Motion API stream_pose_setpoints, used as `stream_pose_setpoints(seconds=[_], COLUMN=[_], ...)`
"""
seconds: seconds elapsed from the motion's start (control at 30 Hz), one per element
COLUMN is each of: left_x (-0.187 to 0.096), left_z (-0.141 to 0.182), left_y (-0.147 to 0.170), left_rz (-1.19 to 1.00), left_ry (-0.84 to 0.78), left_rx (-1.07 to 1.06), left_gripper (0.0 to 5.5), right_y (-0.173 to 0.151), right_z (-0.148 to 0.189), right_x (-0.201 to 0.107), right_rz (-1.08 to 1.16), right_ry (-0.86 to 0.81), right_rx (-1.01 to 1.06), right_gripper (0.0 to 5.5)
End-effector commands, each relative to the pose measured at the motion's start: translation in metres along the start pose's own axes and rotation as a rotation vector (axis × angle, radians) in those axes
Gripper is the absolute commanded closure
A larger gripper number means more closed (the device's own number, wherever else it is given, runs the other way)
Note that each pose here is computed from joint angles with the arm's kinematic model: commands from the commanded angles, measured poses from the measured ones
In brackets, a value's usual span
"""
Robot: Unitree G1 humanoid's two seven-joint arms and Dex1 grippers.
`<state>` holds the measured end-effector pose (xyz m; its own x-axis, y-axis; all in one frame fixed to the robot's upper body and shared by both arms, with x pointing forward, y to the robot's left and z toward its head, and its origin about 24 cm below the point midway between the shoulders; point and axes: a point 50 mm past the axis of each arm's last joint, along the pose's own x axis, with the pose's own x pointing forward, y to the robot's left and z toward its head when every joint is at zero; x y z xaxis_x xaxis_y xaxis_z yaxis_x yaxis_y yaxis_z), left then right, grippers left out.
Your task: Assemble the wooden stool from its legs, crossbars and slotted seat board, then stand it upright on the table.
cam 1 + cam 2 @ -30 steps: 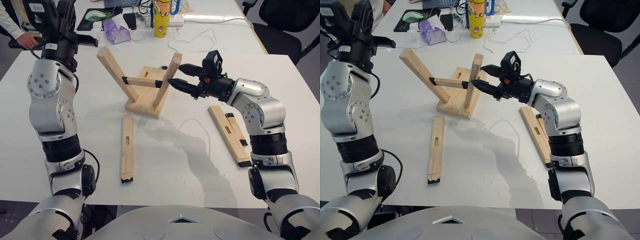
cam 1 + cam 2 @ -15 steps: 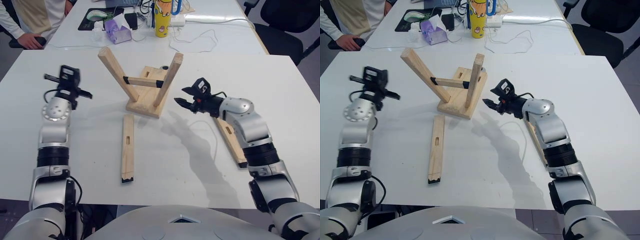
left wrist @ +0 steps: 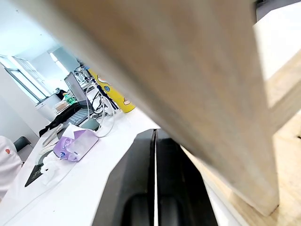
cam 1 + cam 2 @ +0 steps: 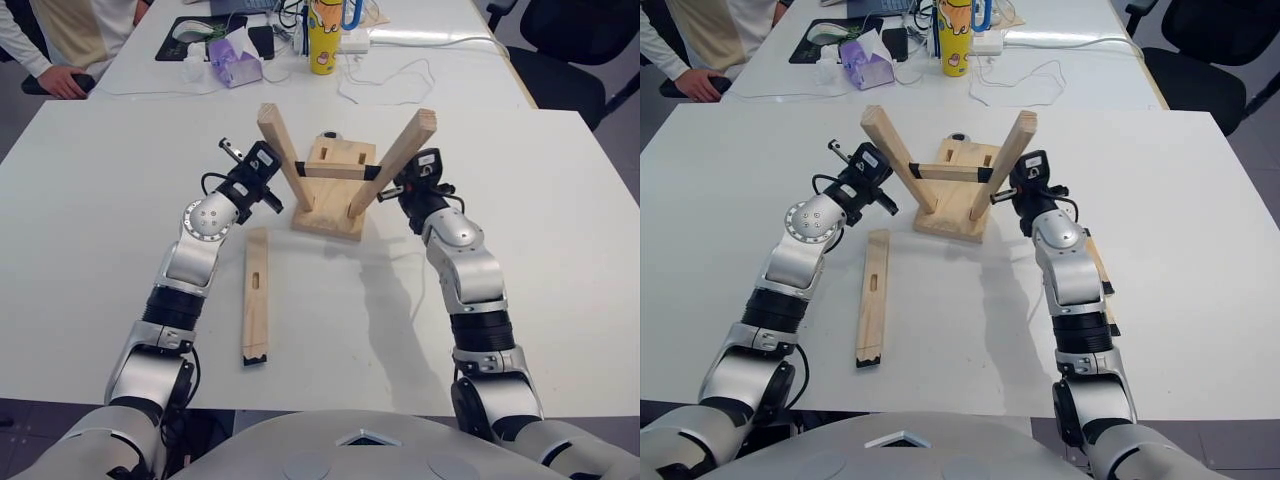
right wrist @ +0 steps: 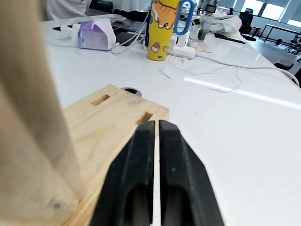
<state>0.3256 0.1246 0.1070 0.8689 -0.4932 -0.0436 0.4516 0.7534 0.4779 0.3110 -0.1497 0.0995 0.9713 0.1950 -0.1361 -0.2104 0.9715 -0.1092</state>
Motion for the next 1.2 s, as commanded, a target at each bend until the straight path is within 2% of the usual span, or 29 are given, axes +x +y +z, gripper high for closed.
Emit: stream_pose_setpoints(seconds=[0.03, 0.27, 0.4, 0.47, 0.53, 0.63, 0.7, 0.77, 0.83, 0.93, 1.07, 1.2], left_x=[-0.008, -0.047, -0.064, -0.066, -0.060, -0.041, -0.027, -0.017, -0.015, -0.023, -0.038, -0.048], left_z=[-0.012, -0.042, -0.042, -0.034, -0.015, 0.025, 0.045, 0.049, 0.038, 0.012, -0.025, -0.043], left_y=[0.004, 0.024, 0.034, 0.034, 0.030, 0.007, -0.020, -0.046, -0.059, -0.056, -0.038, -0.017], left_rz=[0.108, 0.359, 0.498, 0.491, 0.445, 0.279, 0.106, -0.042, -0.099, -0.051, 0.068, 0.203], left_ry=[0.075, 0.224, 0.240, 0.223, 0.173, 0.077, 0.036, 0.052, 0.112, 0.208, 0.332, 0.384], left_rx=[-0.068, -0.144, -0.184, -0.189, -0.177, -0.193, -0.213, -0.221, -0.266, -0.312, -0.332, -0.310], left_gripper=[5.50, 5.50, 5.50, 5.50, 5.50, 5.50, 5.50, 5.50, 5.50, 5.50, 5.50, 5.50], right_y=[-0.016, -0.044, -0.059, -0.062, -0.048, 0.005, 0.041, 0.051, 0.041, 0.023, 0.012, 0.000], right_z=[-0.004, -0.022, -0.014, -0.004, 0.013, 0.034, 0.035, 0.022, 0.012, 0.001, -0.007, -0.018], right_x=[-0.004, -0.034, -0.049, -0.054, -0.056, -0.047, -0.044, -0.037, -0.029, -0.024, -0.025, -0.029], right_rz=[-0.062, -0.182, -0.365, -0.427, -0.393, -0.087, 0.175, 0.237, 0.155, 0.051, -0.008, -0.066], right_ry=[0.037, 0.059, -0.010, -0.069, -0.136, -0.147, -0.083, 0.074, 0.181, 0.244, 0.275, 0.310], right_rx=[-0.011, 0.029, 0.086, 0.080, 0.094, 0.096, 0.039, 0.120, 0.253, 0.318, 0.312, 0.247], right_gripper=[5.48, 5.48, 5.48, 5.48, 5.48, 5.48, 5.48, 5.48, 5.48, 5.48, 5.48, 5.48])
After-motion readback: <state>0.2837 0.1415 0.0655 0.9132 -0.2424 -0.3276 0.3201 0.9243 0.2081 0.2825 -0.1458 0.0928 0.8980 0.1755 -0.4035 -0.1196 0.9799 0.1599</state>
